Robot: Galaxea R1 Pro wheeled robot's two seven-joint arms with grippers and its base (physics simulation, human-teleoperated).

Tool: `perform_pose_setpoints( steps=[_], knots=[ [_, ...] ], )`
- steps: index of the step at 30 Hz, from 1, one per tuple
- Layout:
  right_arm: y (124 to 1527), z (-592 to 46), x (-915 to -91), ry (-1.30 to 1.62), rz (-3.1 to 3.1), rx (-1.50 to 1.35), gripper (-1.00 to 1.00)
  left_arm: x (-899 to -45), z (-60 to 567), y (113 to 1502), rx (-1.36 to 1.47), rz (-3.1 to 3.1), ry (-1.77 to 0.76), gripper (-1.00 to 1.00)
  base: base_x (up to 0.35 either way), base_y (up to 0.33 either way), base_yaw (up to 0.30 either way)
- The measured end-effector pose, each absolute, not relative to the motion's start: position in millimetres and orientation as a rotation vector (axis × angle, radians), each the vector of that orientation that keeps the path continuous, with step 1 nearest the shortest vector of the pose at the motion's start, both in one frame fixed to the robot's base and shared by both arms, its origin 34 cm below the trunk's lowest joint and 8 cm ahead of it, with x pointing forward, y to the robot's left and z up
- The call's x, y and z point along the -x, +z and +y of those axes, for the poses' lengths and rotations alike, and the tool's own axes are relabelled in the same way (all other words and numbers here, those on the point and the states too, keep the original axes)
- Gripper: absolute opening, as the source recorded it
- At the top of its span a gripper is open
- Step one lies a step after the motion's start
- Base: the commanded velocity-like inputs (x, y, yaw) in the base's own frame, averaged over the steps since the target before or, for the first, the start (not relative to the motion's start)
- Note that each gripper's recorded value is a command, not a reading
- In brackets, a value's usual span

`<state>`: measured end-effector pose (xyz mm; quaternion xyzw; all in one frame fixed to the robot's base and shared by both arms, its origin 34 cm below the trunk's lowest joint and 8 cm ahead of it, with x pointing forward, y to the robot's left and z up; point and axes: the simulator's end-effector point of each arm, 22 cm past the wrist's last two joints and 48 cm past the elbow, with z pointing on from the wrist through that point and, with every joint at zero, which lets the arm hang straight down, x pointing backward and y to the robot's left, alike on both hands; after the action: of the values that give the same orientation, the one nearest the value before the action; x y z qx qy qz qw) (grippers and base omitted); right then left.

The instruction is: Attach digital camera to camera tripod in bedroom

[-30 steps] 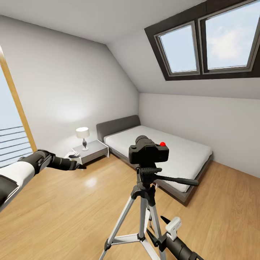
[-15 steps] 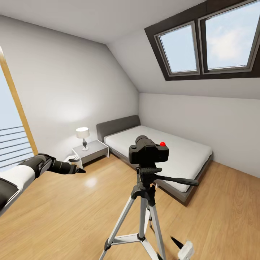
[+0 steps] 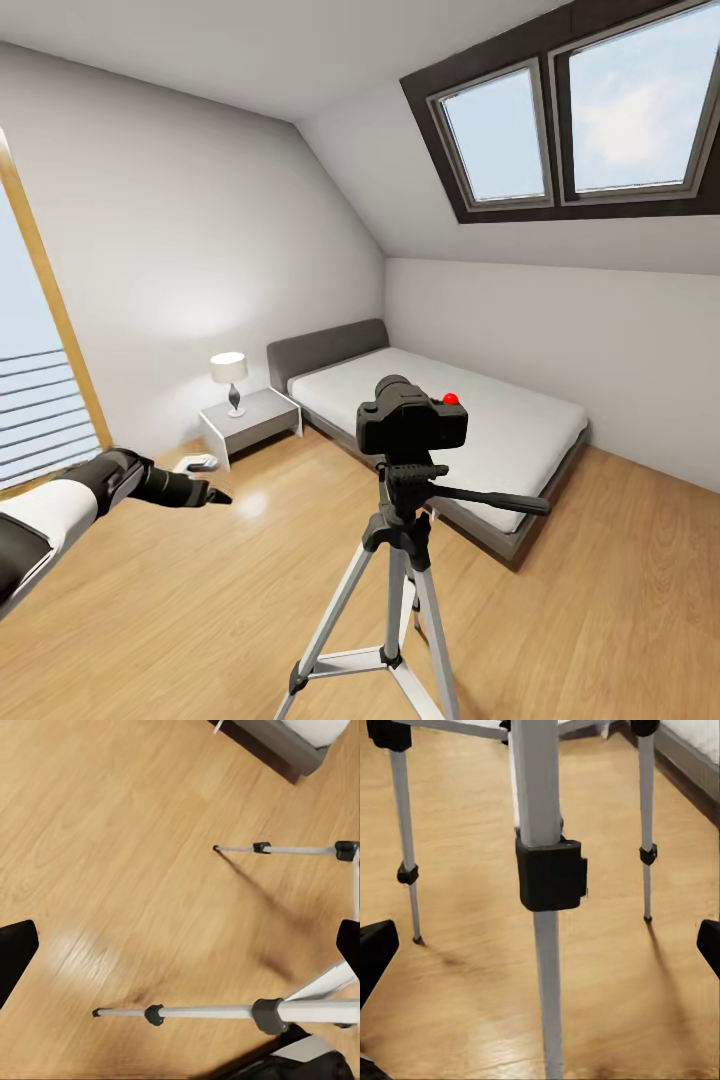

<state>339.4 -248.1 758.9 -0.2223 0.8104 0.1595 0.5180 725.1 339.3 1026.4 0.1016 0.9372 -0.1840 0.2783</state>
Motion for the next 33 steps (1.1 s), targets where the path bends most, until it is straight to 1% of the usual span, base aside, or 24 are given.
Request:
perform_pose_setpoints(
  steps=[5,13,15,20,21,27,30,33],
  knots=[
    [731.7,-293.9,-289.1,0.337,2.114,0.512,1.0,-710.0,363.9,990.4,-0.221,2.586,-0.368,1.0,0.0,0.0,0.0],
    [724.2,-343.0,-277.2,0.181,2.187,0.448,1.0,-658.9,385.7,918.6,-0.169,2.721,-0.262,1.0,0.0,0.0,0.0],
    [708.7,-375.9,-262.5,0.047,2.296,0.361,1.0,-616.3,398.2,872.9,-0.15,2.814,-0.197,1.0,0.0,0.0,0.0],
    [684.9,-406.3,-232.7,-0.081,2.472,0.28,1.0,-569.5,410.6,831.3,-0.126,2.904,-0.135,1.0,0.0,0.0,0.0],
    [674.6,-413.8,-215.8,-0.113,2.558,0.254,1.0,-549.3,415.8,816.6,-0.12,2.944,-0.11,1.0,0.0,0.0,0.0],
    [647.3,-418.2,-144.3,-0.16,2.849,0.183,1.0,-461.0,422.9,767.7,-0.06,3.133,-0.077,1.0,0.0,0.0,0.0],
    [641.1,-408.3,-120.0,-0.149,2.929,0.166,1.0,-425.5,424.5,753.2,-0.036,3.207,-0.07,1.0,0.0,0.0,0.0],
    [635.1,-385.3,-89.7,-0.115,3.0,0.151,1.0,-375.3,427.7,733.7,-0.023,3.296,-0.045,1.0,0.0,0.0,0.0]
  ],
)
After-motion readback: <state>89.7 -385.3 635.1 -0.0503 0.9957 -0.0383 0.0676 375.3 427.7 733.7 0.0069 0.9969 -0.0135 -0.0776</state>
